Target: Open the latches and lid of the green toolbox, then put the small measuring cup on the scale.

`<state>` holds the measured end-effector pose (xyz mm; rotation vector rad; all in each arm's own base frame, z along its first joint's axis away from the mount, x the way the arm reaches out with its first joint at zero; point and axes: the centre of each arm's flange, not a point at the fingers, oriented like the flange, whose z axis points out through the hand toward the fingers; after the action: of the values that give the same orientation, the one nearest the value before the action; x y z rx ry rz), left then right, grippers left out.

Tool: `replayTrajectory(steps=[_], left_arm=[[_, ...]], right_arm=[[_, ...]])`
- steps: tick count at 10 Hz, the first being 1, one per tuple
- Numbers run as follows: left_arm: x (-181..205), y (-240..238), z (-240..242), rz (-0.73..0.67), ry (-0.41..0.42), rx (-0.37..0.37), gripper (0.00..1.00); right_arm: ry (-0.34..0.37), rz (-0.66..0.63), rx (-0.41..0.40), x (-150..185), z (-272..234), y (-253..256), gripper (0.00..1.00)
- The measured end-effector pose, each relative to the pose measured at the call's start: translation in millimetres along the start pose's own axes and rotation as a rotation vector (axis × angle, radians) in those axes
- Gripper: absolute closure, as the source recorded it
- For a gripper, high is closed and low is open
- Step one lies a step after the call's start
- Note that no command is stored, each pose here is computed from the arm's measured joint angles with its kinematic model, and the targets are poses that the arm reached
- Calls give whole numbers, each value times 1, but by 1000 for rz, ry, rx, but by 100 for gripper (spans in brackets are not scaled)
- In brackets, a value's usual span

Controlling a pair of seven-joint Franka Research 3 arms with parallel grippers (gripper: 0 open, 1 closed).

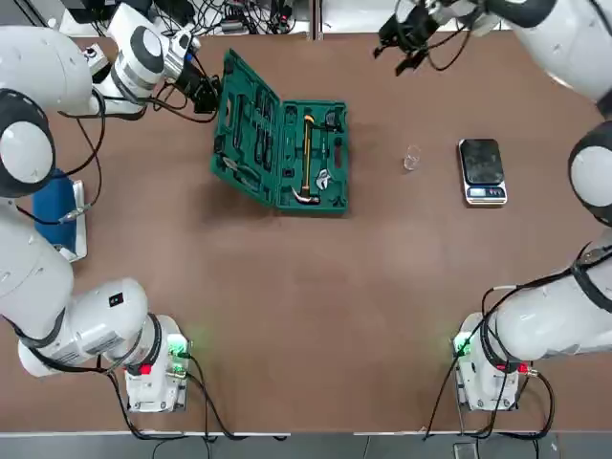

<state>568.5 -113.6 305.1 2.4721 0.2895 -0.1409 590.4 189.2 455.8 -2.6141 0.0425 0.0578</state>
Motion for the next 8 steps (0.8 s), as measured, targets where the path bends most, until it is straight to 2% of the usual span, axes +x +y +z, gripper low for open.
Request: replayTrajectory(steps=[2, 3, 6, 8], left_arm=[[-1, -2, 0, -4, -2, 3, 99], [-3, -3, 1, -4, -3, 5, 99], [-5, -5, 1, -1, -2, 11, 99], [-7, -10, -3, 5, 4, 19, 99]], right_arm=[[37, -21, -198, -7, -59, 33, 0], [42, -13, -269, -15, -80, 41, 0], [28, 47, -519, -44, -140, 52, 0], [44, 93, -552, -49, -183, 64, 0]])
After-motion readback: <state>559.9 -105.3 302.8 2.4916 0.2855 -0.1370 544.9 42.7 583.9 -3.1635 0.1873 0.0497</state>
